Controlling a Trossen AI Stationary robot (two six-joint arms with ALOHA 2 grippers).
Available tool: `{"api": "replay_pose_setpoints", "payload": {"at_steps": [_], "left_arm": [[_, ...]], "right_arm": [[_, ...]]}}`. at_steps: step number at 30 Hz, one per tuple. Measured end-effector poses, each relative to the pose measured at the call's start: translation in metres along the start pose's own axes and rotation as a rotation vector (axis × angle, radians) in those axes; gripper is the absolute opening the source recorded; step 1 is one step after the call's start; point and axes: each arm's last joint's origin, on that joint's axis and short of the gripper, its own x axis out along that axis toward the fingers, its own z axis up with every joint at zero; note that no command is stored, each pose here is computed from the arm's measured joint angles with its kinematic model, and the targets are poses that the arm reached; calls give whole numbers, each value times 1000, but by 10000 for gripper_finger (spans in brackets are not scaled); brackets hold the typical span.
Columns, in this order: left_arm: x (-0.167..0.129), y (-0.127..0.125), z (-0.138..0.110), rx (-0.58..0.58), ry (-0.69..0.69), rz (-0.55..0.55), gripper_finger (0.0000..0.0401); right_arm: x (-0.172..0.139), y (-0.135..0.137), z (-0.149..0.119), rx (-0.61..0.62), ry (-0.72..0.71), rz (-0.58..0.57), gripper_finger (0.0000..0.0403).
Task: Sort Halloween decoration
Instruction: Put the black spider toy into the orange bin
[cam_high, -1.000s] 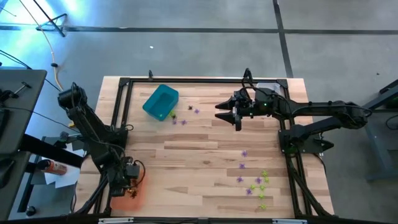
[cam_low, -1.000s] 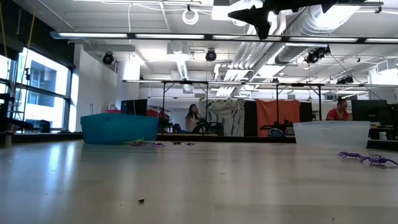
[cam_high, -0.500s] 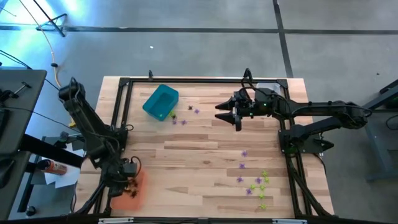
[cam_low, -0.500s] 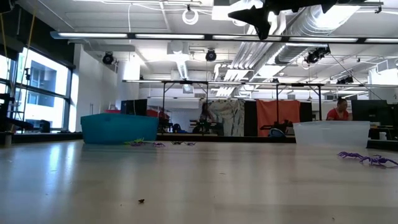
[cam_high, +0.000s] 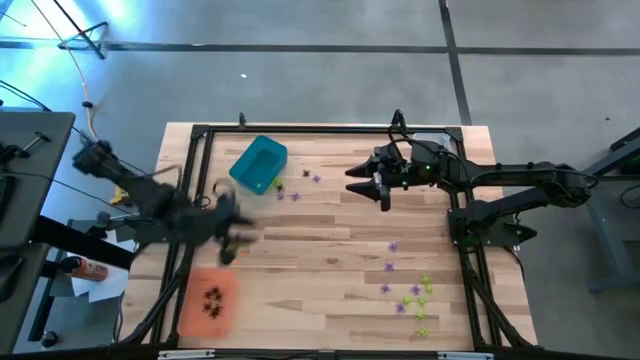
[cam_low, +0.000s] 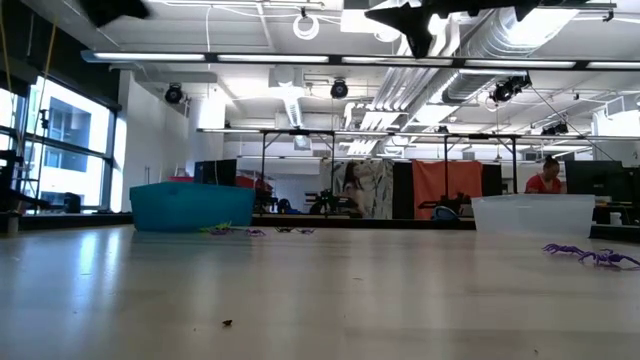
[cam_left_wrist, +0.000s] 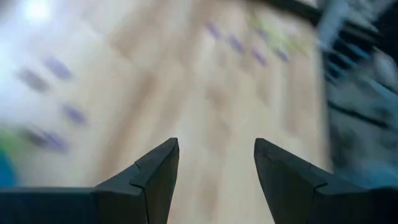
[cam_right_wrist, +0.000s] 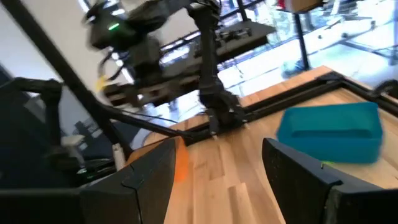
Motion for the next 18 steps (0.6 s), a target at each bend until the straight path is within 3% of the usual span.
{"api": "replay_pose_setpoints", "payload": {"at_steps": [4, 9, 18], "left_arm": [[20, 30, 36, 38, -175, 123, 198], [46, 60, 55, 24, -326, 46, 198], [68, 75, 53, 29, -292, -7, 198]], "right_arm": [[0, 1, 0, -1, 3, 23, 236], [0, 1, 0, 21, 4, 23, 236], [0, 1, 0, 44, 3, 23, 236]]}}
